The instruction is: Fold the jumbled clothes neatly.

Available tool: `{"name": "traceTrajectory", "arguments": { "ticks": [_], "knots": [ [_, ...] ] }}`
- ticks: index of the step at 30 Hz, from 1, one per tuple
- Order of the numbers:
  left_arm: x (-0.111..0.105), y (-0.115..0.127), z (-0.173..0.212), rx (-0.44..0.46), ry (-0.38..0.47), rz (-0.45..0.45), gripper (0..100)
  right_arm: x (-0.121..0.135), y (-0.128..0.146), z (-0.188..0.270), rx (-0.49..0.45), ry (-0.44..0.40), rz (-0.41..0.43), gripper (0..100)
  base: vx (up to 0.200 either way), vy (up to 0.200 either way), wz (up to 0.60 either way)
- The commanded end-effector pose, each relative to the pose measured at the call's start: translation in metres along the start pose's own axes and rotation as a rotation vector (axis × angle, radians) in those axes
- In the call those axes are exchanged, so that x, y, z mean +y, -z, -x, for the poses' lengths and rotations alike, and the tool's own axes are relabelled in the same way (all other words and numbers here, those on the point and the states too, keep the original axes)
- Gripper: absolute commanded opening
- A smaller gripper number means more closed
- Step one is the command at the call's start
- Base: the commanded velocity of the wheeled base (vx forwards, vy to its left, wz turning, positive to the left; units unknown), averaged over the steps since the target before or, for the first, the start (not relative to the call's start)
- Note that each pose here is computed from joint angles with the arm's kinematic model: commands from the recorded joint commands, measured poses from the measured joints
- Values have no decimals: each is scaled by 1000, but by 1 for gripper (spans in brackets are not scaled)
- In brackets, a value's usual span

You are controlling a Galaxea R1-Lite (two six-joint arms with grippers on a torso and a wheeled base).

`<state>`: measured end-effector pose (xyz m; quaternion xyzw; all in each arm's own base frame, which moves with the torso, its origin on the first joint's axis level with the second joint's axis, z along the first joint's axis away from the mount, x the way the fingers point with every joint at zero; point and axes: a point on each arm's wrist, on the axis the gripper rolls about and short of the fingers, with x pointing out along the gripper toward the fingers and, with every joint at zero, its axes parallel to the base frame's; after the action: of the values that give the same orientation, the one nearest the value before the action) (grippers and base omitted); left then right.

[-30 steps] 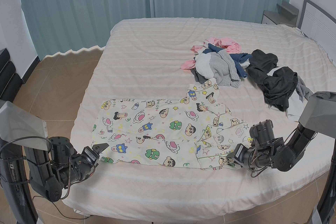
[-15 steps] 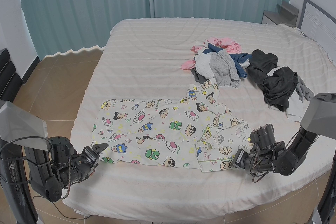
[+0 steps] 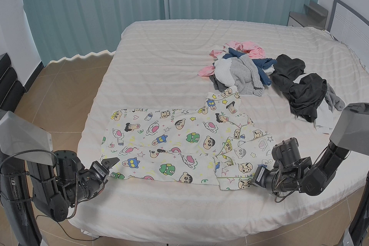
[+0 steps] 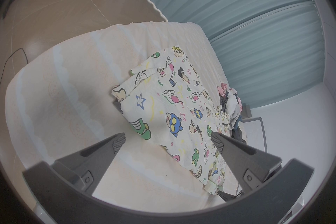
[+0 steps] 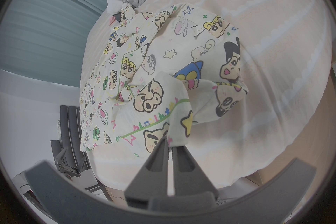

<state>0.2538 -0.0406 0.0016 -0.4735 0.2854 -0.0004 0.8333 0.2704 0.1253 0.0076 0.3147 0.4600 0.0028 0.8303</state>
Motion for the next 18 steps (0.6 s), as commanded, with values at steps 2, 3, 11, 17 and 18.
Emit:
{"name": "traceTrajectory", "arguments": {
  "ticks": [2, 3, 11, 17, 18],
  "knots": [
    [1, 0, -1, 1, -4, 1, 100, -4, -2, 0, -4, 10, -11, 100, 0, 0, 0],
    [1, 1, -1, 3, -2, -1, 100, -4, -2, 1, -3, 11, -11, 100, 0, 0, 0],
    [2, 7, 8, 31, -22, -36, 100, -7, 3, 20, -30, 15, -8, 100, 0, 0, 0],
    [-2, 20, 3, 29, -49, -66, 100, -2, 16, 38, -74, 17, -43, 100, 0, 0, 0],
    [-2, 21, 2, 25, -55, -69, 100, -2, 17, 39, -76, 20, -47, 100, 0, 0, 0]
  ]
}}
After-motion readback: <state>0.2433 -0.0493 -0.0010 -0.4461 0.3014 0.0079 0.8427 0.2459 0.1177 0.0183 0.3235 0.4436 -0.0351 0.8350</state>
